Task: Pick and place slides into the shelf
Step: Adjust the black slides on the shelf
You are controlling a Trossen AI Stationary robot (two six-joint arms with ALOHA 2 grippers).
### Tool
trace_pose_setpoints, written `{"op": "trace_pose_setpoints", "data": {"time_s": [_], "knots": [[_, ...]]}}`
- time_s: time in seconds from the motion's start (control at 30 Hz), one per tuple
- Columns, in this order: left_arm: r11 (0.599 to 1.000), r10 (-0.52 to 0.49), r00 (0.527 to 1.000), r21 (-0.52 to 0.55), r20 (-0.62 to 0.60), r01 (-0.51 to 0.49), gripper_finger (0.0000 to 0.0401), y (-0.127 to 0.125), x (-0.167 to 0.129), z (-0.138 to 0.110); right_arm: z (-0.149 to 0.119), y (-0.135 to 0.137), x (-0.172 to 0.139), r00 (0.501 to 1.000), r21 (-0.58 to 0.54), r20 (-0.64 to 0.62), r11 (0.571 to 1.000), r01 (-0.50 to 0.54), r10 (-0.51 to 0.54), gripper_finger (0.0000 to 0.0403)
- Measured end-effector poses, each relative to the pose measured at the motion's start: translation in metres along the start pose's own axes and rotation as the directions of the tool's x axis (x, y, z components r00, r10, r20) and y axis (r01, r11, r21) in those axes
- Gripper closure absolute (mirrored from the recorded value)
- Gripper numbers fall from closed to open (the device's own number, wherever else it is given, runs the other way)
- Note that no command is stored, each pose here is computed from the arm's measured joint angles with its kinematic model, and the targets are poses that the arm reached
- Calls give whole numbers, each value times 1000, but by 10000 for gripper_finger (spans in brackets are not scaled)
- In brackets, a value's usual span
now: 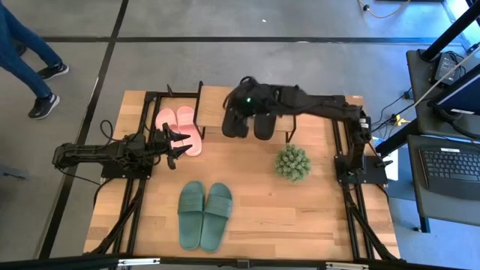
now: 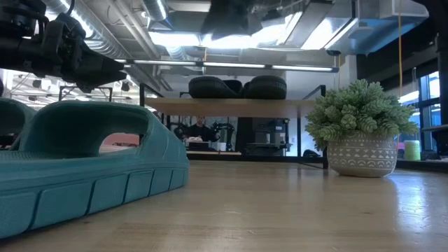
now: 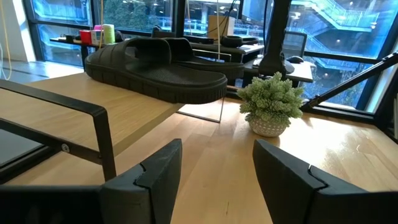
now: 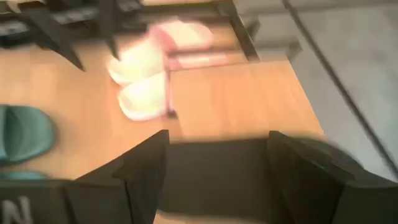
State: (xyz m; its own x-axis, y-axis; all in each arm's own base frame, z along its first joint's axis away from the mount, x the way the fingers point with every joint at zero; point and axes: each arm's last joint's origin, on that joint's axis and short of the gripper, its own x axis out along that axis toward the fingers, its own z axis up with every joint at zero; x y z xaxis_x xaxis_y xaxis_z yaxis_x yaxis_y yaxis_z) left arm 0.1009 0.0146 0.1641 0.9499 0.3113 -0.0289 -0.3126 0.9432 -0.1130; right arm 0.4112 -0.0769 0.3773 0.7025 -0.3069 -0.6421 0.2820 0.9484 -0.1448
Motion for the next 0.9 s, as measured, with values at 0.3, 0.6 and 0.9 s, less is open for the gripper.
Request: {"op": "trace_pose_setpoints", "data": {"time_s": [0.3,0.6,0.9], "knots": [[1000,-2,1000,0,-1,2,210,0,0,0,-16,32,56,998,-87,63,996,-25,31,130],[1000,-7,1000,0,-3,7,210,0,0,0,-30,37,80,998,-145,65,989,-18,28,130],[1000,-7,1000,0,-3,7,210,0,0,0,-40,40,96,1000,-164,10,986,-27,29,130]]}}
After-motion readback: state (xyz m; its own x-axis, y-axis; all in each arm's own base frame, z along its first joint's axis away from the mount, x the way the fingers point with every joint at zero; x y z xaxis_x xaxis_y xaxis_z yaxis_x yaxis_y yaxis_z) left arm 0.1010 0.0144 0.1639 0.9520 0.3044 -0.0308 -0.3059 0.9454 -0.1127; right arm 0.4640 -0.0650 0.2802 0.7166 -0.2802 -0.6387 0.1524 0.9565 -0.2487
